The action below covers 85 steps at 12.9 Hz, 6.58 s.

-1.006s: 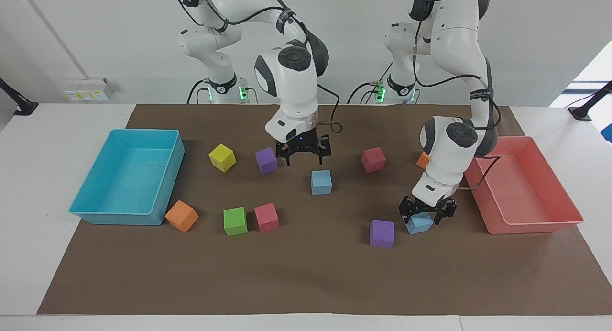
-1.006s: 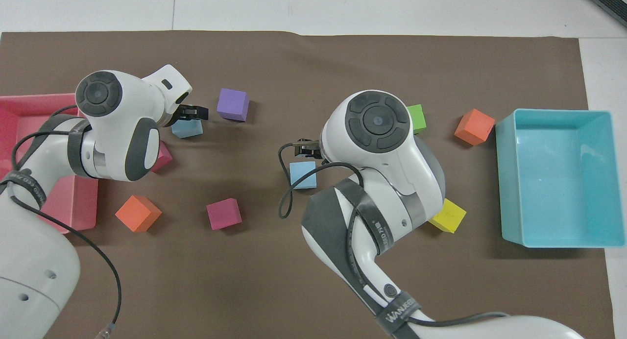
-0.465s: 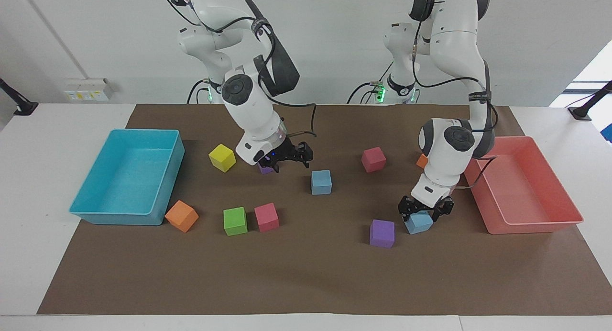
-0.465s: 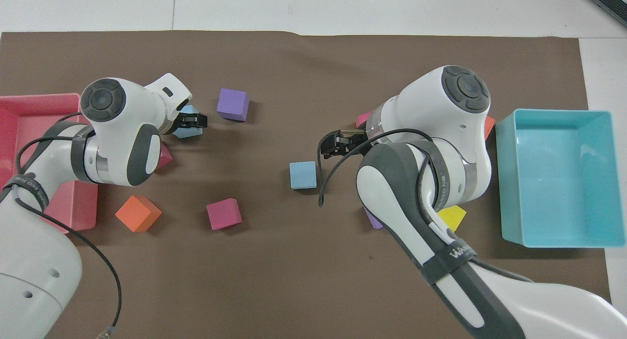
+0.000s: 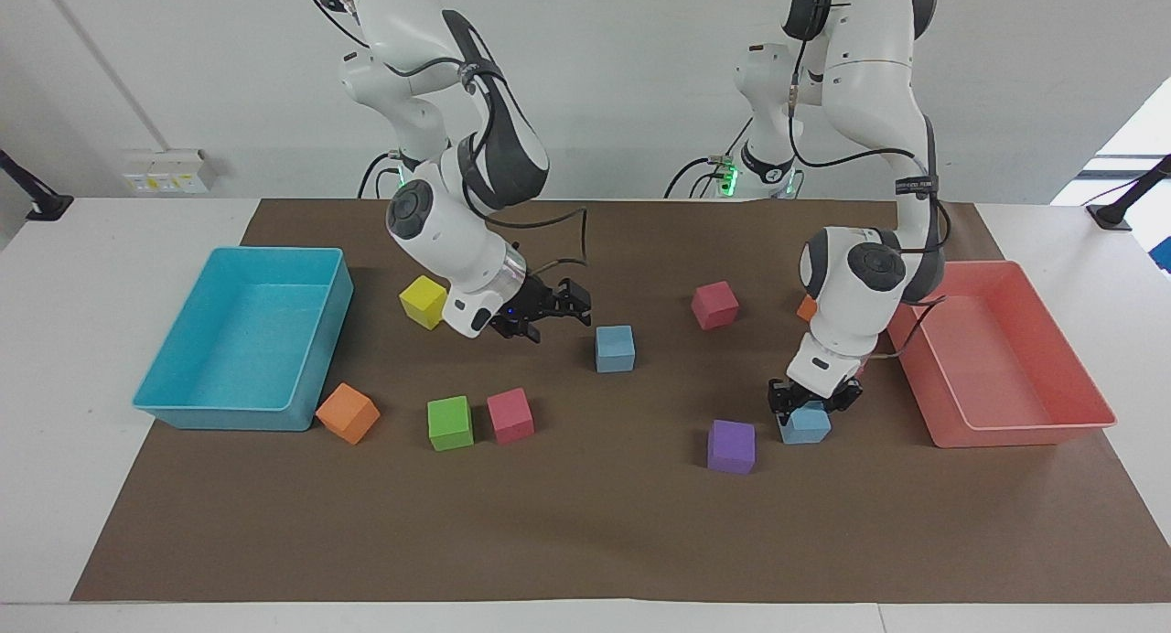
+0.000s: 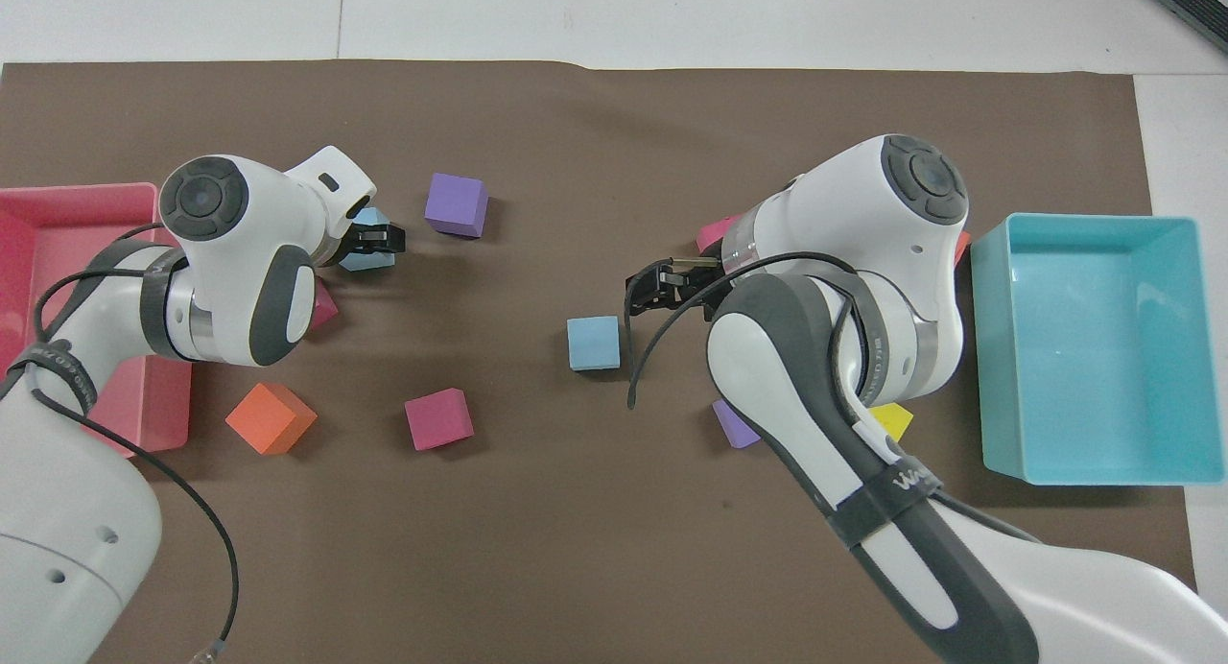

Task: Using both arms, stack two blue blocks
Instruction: 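Withdraw the right gripper while the left gripper lifts the other blue cube, then carry the blue cube with the left gripper over the placed blue cube, then lower the blue cube onto the placed cube and open the left gripper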

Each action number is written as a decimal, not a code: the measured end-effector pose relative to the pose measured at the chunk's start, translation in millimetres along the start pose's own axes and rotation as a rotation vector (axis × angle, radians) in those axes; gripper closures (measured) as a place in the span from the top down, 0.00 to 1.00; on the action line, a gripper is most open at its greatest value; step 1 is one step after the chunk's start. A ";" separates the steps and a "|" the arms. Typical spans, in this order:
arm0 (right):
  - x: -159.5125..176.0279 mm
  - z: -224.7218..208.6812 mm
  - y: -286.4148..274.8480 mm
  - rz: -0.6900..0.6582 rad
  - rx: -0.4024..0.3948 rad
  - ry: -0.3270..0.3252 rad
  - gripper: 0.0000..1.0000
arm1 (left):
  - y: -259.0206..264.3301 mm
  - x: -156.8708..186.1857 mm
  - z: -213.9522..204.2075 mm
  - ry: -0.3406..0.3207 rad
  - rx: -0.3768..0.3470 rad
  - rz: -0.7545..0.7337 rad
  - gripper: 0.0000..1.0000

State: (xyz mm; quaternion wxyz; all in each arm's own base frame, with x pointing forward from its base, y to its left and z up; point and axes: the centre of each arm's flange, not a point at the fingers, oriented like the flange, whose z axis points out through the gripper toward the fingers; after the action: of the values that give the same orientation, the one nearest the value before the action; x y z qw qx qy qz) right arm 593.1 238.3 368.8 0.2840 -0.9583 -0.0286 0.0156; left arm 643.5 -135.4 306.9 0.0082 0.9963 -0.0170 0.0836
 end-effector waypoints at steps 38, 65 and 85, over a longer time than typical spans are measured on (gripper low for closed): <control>-22.0 87.1 77.0 0.121 0.350 0.100 0.01 | 284.8 -117.6 -85.1 -0.059 -0.061 -0.008 0.57; -22.0 87.1 77.0 0.121 0.350 0.100 0.01 | 286.9 -124.3 -77.6 -0.074 -0.051 -0.007 0.57; -22.0 87.1 77.0 0.121 0.350 0.100 0.01 | 287.4 -123.6 -78.4 -0.068 -0.056 -0.017 0.85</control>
State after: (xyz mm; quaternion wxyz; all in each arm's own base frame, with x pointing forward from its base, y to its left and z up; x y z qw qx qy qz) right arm 570.6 219.7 254.1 0.4459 -0.8938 0.0464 -0.0103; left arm 498.5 -417.1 367.4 0.0363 0.9981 -0.0111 0.0492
